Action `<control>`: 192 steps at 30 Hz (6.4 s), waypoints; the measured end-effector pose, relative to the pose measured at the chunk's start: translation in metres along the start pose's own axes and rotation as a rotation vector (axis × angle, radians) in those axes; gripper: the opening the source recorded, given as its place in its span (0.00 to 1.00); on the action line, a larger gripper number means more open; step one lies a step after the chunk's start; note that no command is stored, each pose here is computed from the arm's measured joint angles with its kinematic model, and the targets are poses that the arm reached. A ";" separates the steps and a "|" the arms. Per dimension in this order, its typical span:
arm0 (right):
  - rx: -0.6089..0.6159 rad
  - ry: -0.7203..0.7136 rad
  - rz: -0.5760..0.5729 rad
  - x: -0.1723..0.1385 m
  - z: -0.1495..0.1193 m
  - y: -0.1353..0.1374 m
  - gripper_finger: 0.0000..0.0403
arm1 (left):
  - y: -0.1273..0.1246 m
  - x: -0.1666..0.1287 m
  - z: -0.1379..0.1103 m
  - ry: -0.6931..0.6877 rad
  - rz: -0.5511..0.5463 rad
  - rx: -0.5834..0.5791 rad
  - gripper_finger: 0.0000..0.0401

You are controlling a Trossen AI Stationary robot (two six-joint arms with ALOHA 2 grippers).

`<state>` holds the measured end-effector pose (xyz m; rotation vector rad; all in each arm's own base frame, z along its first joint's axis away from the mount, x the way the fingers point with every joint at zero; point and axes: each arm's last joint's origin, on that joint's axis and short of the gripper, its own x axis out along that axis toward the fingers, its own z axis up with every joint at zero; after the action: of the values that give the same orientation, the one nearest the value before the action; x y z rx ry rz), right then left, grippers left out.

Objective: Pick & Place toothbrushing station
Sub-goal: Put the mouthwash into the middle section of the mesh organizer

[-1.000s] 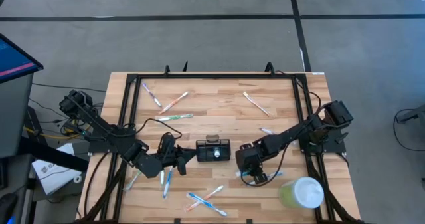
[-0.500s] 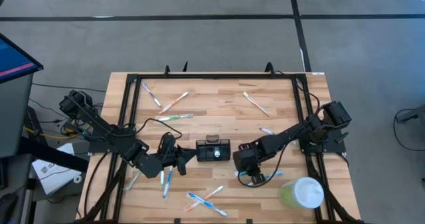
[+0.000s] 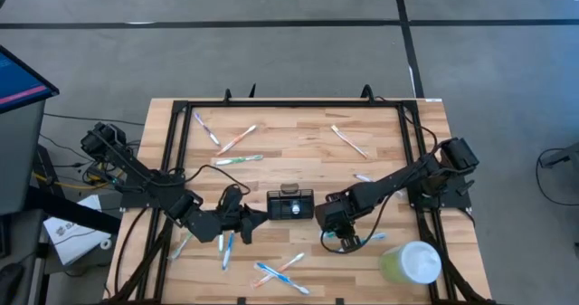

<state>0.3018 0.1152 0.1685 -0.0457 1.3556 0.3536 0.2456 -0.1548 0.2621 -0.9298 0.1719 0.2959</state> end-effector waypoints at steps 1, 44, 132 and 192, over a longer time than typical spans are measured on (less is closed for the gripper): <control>-0.001 -0.005 0.001 -0.004 0.003 0.001 0.33 | 0.000 0.000 0.000 0.011 -0.004 0.000 0.01; 0.325 -0.361 -0.145 -0.141 0.079 0.001 0.33 | 0.022 0.025 0.051 0.335 -0.009 -0.199 0.10; 0.350 -0.386 -0.202 -0.143 0.081 -0.007 0.33 | 0.036 0.068 0.079 0.323 -0.145 -0.257 0.38; 0.333 -0.436 -0.226 -0.180 0.056 0.013 0.66 | 0.010 0.046 0.111 0.502 0.251 0.032 0.22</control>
<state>0.3208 0.1006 0.3557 0.1475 0.9489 -0.0565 0.2876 -0.0513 0.3069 -0.9381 0.7568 0.2853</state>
